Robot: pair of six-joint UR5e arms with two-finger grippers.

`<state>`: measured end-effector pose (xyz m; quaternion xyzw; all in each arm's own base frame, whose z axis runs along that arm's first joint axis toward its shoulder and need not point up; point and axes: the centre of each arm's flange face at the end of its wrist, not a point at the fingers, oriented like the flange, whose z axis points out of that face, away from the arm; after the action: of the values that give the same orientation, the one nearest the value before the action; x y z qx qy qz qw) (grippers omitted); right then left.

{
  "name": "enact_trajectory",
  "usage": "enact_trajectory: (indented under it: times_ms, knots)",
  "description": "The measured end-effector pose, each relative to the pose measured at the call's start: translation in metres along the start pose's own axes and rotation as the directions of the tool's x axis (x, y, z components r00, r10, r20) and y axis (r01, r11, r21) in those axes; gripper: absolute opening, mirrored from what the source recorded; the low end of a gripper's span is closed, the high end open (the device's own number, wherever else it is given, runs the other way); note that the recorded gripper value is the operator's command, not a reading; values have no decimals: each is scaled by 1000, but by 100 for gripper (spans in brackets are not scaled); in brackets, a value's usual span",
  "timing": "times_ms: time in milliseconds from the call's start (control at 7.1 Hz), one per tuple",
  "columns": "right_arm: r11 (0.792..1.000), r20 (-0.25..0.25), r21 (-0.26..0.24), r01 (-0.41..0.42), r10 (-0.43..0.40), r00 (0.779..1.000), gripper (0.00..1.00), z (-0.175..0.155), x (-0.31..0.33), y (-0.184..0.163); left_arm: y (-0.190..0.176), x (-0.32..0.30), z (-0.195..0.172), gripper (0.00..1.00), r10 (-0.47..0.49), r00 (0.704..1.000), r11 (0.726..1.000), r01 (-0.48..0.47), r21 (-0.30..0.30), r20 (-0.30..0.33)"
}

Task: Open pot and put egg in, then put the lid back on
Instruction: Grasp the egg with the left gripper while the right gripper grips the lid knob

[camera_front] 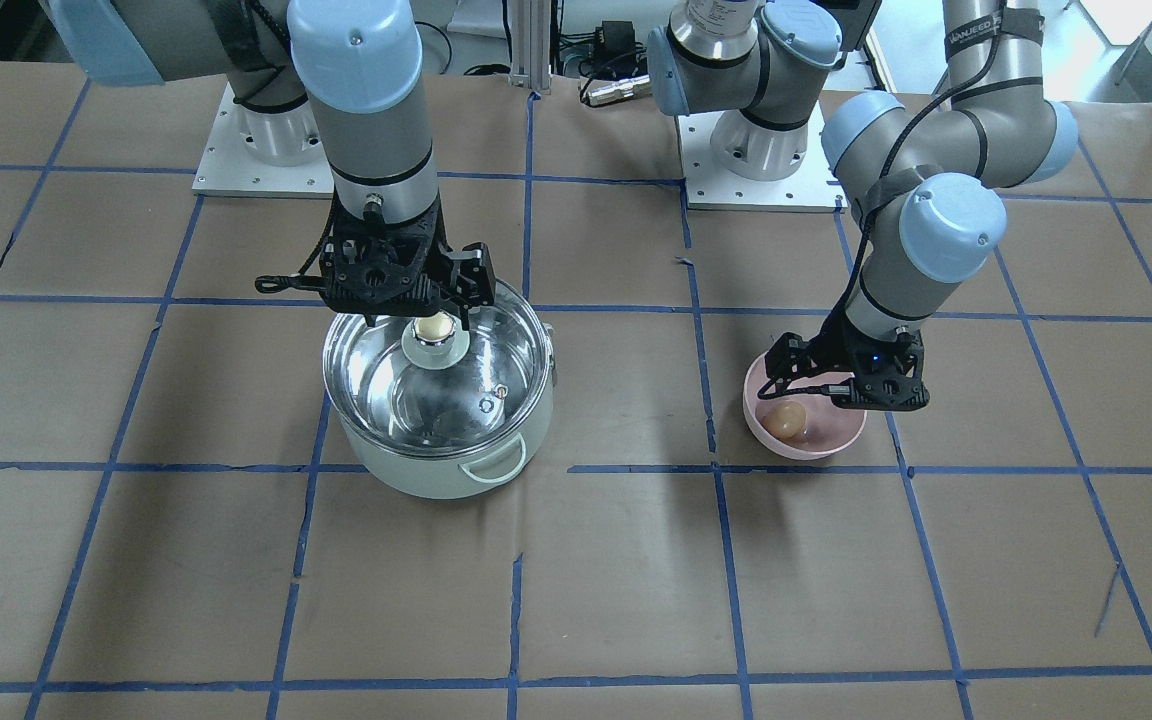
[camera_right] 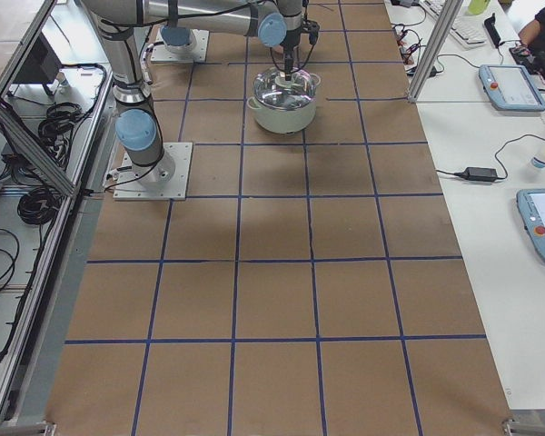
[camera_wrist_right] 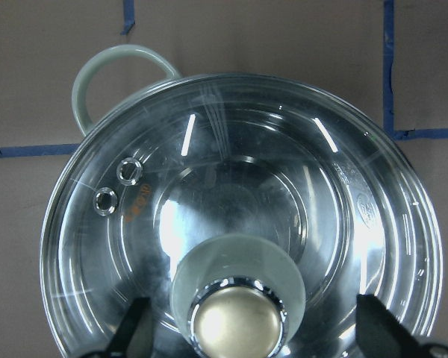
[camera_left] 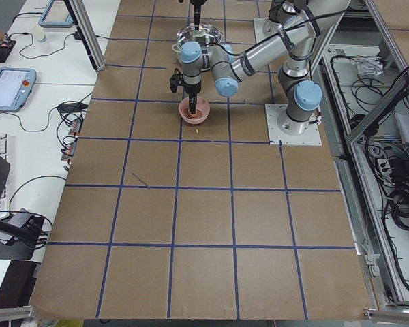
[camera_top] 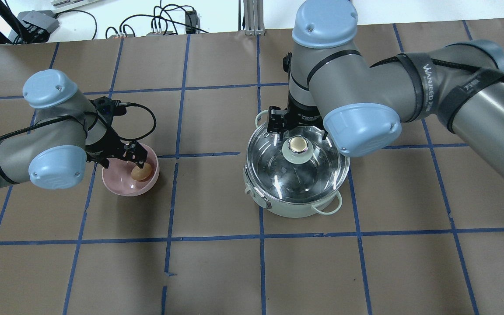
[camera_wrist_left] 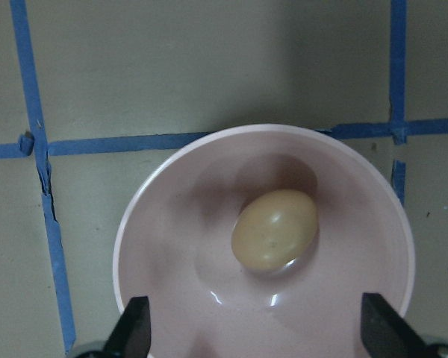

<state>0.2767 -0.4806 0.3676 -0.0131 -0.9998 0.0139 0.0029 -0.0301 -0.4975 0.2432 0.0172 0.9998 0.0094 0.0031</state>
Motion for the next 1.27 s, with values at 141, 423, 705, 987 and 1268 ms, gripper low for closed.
enact_trajectory:
  times_ms: [141, 423, 705, 987, 1268]
  knots:
    - [1000, -2, -9, -1, 1, 1000, 59, 5, 0, 1, -3, -1, 5, 100, 3, 1000, 1000, -3, 5, -1]
    - [1000, -6, -22, -1, 1, 1000, 47, 14, 0, 4, -3, 0, 18, 100, 82, 997, 997, -82, 2, 1]
    - [1000, -3, -18, -1, 1, 1000, 46, 19, 0, 4, 5, 2, 28, 100, 211, 978, 977, -211, -17, -1]
    - [1000, -3, 1, 3, -3, 1000, 40, 11, -1, -2, 7, 4, 29, 100, 291, 957, 957, -291, -21, -1]
    - [1000, -12, 11, 0, 0, 1000, 38, -25, 2, -15, 7, 5, 30, 100, 364, 931, 931, -365, -19, -5]
